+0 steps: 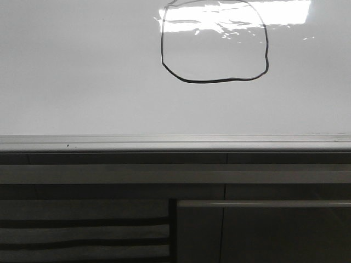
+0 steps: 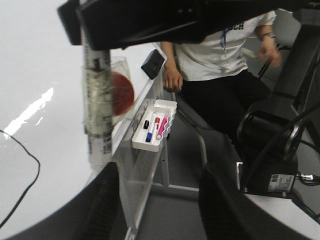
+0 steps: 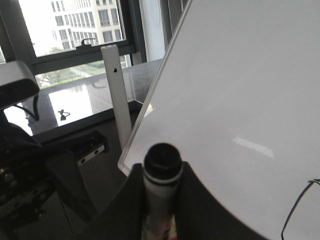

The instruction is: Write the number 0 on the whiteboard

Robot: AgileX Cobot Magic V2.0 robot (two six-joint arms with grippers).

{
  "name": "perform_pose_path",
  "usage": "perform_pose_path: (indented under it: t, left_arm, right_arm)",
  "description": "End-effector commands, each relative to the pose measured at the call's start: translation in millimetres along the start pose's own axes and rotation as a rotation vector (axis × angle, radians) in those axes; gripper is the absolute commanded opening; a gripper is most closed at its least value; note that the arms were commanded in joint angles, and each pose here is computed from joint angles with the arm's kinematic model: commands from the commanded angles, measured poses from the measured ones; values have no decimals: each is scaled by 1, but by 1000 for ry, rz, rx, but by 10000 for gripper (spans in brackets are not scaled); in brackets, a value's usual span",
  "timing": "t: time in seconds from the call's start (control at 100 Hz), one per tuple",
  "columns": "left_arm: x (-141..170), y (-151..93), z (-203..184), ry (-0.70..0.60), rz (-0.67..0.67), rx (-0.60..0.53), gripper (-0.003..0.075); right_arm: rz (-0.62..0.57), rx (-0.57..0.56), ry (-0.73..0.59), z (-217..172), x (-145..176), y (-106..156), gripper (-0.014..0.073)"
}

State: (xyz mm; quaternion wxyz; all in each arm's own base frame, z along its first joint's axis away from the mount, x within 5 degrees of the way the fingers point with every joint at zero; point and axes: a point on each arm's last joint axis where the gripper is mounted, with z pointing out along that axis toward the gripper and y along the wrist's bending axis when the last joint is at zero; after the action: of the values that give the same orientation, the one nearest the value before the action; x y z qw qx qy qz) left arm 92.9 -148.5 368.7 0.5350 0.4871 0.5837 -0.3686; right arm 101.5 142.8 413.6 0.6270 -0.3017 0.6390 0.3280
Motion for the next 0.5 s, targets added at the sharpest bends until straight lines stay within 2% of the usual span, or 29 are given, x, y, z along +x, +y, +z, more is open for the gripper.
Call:
perform_pose_path:
  t: [0.0, 0.16, 0.33, 0.49]
  left_arm:
    - [-14, 6, -5, -40, 26, -47, 340]
    - [-13, 14, -7, -36, 20, -92, 342]
    - [-8, 11, -2, -7, 7, -23, 340]
    - [-8, 10, -1, -1, 1, -3, 340]
  right_arm:
    - [-34, -23, -77, -4, -17, 3, -76]
    - [-13, -49, -115, -4, -20, 6, -76]
    - [-10, -113, -178, 0, -24, 14, -76]
    - [-4, -137, -156, 5, -20, 19, -76]
